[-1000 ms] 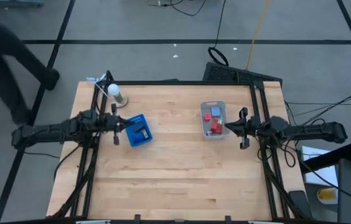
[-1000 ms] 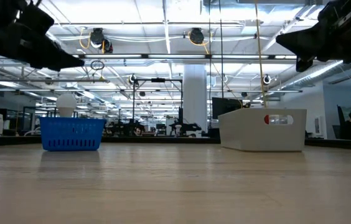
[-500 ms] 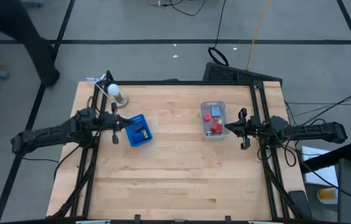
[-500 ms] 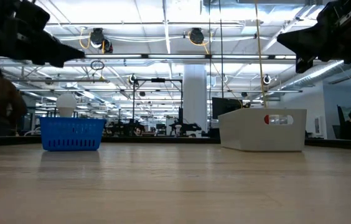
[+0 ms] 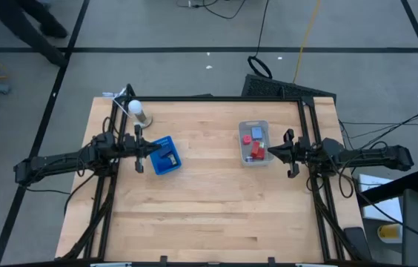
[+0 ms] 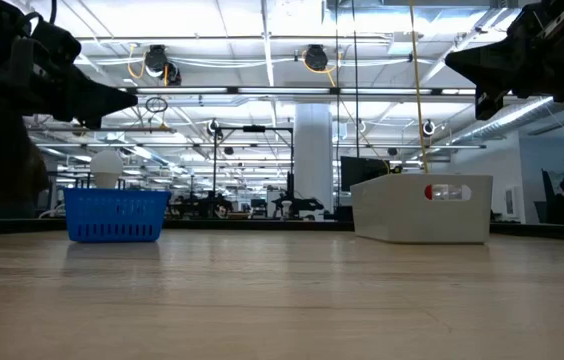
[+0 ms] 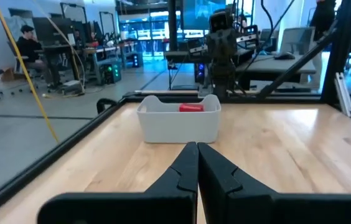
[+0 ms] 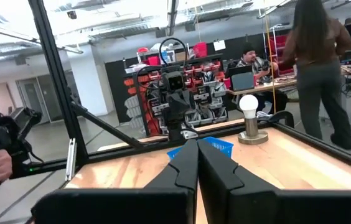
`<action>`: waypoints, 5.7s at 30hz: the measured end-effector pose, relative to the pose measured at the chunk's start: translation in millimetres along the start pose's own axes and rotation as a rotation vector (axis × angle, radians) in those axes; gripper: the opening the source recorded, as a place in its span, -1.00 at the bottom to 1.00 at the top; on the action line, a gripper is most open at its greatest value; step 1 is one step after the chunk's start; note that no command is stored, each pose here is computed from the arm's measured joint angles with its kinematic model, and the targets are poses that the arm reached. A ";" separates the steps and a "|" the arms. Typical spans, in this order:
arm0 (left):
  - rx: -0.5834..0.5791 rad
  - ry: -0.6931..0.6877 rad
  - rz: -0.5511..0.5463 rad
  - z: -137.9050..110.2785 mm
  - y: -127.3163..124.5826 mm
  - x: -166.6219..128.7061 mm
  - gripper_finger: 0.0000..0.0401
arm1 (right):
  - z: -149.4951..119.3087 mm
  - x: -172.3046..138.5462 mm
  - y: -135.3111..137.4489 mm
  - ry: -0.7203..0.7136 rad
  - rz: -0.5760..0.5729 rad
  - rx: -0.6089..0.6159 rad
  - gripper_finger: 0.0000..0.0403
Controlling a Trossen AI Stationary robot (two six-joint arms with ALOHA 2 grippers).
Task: Pick & Place Office items
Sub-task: Return to Home Position
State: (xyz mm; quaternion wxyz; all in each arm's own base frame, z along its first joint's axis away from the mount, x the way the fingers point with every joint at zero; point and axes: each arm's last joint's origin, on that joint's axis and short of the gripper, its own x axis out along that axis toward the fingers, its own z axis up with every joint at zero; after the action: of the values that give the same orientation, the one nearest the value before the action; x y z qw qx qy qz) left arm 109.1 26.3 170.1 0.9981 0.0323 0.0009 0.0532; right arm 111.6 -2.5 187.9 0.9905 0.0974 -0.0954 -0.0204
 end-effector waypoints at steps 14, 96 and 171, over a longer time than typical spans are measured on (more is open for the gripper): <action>-0.085 0.082 0.074 -7.8 1.6 -0.4 -0.98 | 1.3 0.0 0.2 -0.013 0.002 -0.095 -1.00; -0.025 0.107 0.178 -9.4 4.6 -0.9 -0.87 | -1.3 0.0 -1.9 0.011 -0.055 -0.179 -0.98; -0.025 0.106 0.178 -9.3 4.6 -0.9 -0.87 | -1.3 0.0 -1.9 0.011 -0.055 -0.179 -0.98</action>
State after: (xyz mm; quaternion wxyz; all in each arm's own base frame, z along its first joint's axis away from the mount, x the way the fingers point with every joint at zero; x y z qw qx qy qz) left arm 107.7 31.3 161.0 0.9883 0.0171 0.0504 0.1433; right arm 111.8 -4.0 186.3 0.9948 0.0110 -0.0850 -0.0555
